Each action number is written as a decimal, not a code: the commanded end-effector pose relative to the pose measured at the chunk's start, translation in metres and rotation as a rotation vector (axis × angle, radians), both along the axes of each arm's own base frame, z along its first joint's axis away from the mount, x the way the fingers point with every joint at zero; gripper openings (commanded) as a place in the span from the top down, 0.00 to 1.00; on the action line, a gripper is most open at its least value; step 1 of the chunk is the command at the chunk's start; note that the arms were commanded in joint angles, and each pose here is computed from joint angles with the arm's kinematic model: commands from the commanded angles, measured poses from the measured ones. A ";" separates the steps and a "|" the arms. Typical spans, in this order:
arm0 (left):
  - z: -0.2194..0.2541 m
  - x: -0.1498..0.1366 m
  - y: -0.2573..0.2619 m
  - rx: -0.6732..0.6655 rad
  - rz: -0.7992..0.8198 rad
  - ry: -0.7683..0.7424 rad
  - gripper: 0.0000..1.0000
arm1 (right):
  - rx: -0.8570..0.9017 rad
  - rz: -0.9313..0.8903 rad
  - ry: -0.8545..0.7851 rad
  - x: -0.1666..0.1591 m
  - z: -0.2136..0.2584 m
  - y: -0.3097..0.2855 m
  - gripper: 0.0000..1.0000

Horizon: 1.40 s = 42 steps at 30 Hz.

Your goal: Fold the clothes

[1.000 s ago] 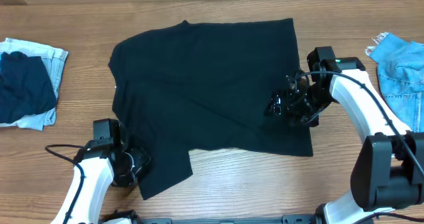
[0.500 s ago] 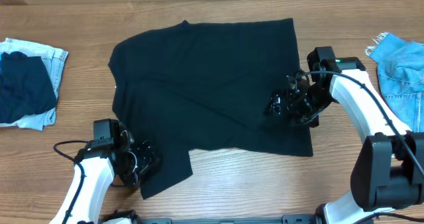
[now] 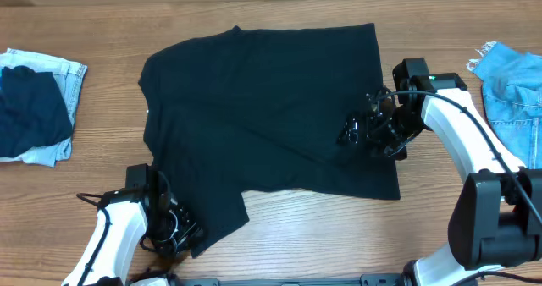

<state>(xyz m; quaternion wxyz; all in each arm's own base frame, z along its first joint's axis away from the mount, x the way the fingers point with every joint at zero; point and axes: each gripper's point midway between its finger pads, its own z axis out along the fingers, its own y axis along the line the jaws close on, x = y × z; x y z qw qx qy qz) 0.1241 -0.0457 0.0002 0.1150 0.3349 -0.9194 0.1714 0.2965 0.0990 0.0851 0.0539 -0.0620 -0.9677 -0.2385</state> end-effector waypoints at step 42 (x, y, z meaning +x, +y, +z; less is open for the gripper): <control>0.112 0.143 -0.028 -0.108 -0.220 -0.449 0.56 | -0.024 0.003 -0.027 0.003 0.003 -0.003 0.03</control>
